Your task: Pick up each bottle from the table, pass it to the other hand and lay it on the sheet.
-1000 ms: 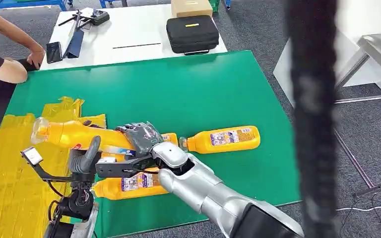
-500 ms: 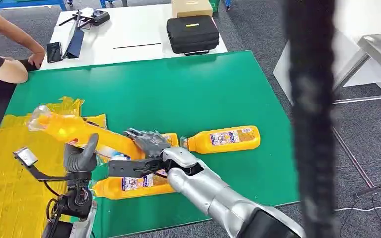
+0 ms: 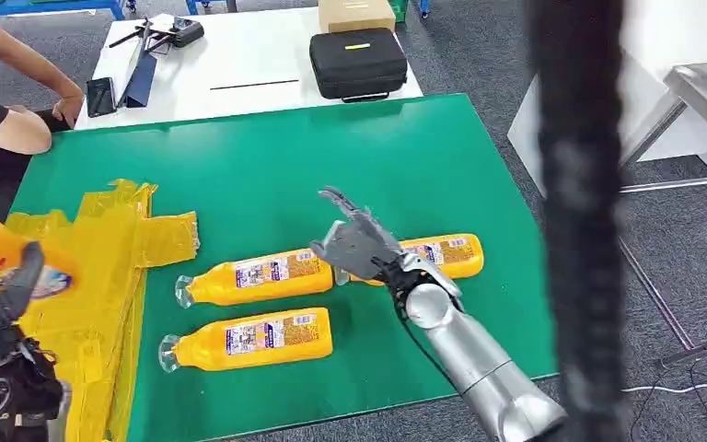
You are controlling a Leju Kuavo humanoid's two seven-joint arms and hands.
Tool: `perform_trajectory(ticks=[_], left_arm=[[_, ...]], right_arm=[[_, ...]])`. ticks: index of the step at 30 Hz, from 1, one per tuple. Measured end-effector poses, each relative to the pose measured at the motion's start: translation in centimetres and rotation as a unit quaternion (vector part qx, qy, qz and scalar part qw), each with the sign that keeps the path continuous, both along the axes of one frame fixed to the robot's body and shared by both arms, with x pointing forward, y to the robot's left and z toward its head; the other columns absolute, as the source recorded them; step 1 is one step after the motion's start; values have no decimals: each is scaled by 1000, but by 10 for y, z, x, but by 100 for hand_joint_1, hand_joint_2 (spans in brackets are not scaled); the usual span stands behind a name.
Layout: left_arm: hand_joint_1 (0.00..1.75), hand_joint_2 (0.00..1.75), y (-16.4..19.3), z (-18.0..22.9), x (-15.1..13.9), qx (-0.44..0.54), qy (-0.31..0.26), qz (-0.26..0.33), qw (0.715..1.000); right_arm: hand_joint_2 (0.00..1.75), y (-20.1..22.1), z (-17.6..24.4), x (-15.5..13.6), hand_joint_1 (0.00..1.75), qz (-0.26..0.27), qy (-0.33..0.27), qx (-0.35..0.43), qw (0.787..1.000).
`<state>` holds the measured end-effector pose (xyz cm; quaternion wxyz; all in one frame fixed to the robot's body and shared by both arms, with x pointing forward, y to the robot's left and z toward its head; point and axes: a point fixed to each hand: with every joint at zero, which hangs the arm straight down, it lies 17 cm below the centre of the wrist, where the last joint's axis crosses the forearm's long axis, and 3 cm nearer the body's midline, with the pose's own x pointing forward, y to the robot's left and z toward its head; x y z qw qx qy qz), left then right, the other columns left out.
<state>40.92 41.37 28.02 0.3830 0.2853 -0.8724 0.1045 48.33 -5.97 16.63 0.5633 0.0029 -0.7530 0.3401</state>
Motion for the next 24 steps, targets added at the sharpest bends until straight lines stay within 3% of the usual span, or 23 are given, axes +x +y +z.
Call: perform_trajectory(ticks=[3, 7, 9, 11, 13, 14, 16, 20, 24], left_arm=[[175, 175, 2, 15, -10, 104, -7, 83, 991], [175, 175, 0, 15, -10, 117, -6, 92, 989], [175, 175, -6, 19, -12, 170, -5, 126, 977], [175, 175, -28, 21, -2, 290, 11, 166, 942], [175, 175, -50, 3, 25, 418, 69, 205, 883], [175, 175, -57, -13, 39, 461, 103, 217, 854], [175, 175, -70, -49, 60, 507, 159, 219, 818], [175, 175, -86, -109, 87, 482, 236, 166, 828], [175, 175, -95, -154, 101, 484, 289, 127, 816]], right_arm=[[0, -8, 0, -1, 0, 1, -2, 2, 1000], [0, -13, 0, -1, 0, 0, -3, 2, 1000], [0, -14, 0, -2, 0, 2, -2, 3, 1000], [0, -12, -1, -3, 0, 7, 1, 3, 1000], [0, -8, -2, -5, 0, 11, 8, 2, 1000], [175, -3, -3, -7, 0, 16, 12, 1, 1000], [175, 5, -4, -13, 0, 29, 16, -5, 999], [175, 27, -13, -31, 0, 71, 18, -36, 997], [175, 53, -24, -52, 0, 117, 17, -74, 990]])
